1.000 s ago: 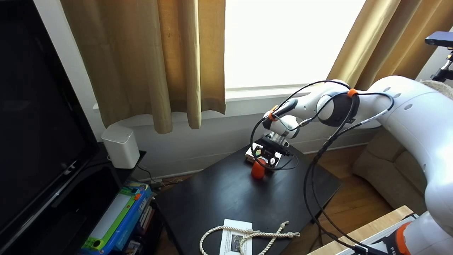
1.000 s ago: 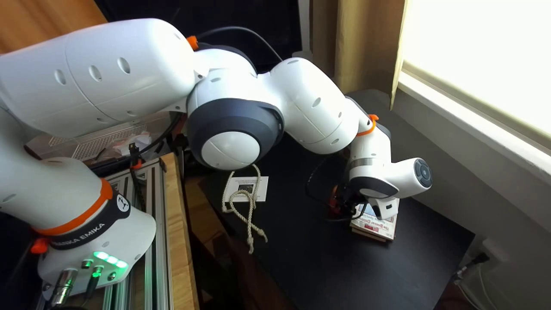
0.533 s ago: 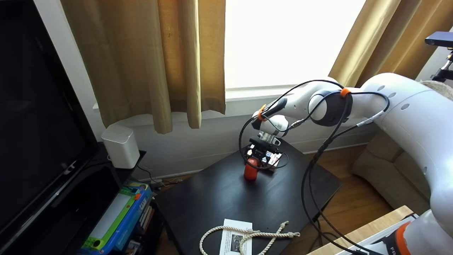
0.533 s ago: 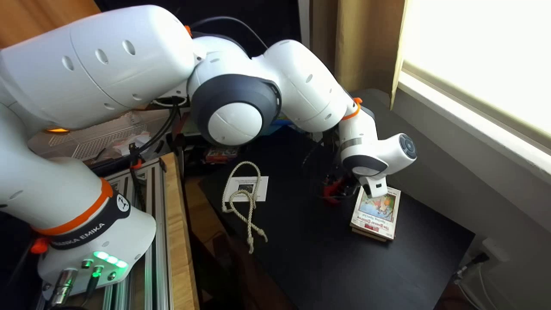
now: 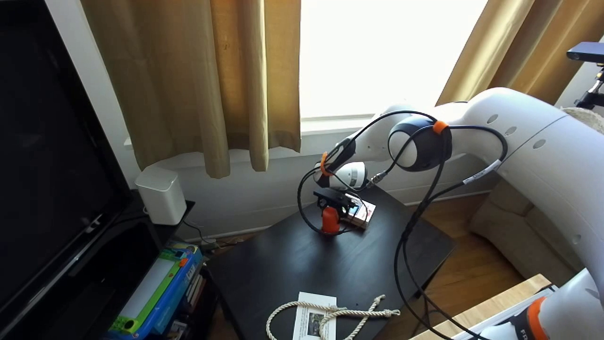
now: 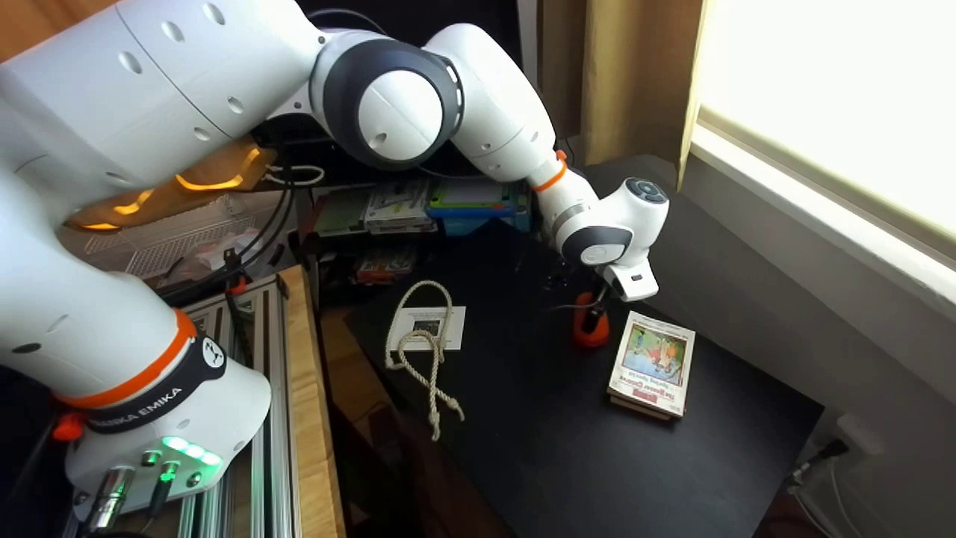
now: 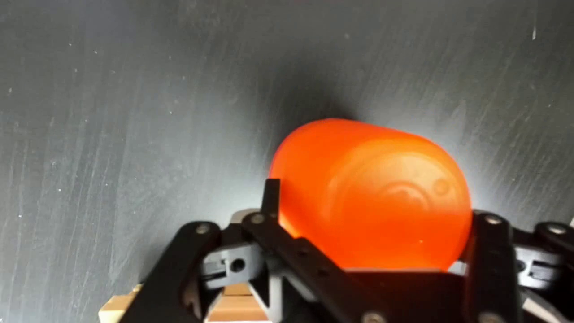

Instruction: Turn over the orange cup

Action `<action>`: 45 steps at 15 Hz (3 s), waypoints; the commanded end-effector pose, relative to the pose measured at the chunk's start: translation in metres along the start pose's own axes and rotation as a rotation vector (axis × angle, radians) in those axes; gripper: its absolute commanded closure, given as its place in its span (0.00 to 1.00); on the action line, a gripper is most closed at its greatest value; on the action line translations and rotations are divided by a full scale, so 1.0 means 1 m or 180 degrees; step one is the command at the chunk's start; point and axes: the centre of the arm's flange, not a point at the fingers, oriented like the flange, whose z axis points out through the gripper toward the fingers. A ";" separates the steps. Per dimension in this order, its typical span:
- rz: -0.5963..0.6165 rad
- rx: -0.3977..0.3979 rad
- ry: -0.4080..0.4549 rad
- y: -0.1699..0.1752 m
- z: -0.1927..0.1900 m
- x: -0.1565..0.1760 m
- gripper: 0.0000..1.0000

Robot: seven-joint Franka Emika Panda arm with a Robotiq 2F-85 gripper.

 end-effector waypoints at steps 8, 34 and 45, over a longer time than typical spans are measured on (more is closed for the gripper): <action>0.0028 -0.0270 0.1045 0.001 -0.011 -0.071 0.47; -0.0167 -0.0368 0.2280 0.019 0.036 -0.083 0.04; -0.0304 -0.0382 0.2070 0.025 0.026 -0.074 0.00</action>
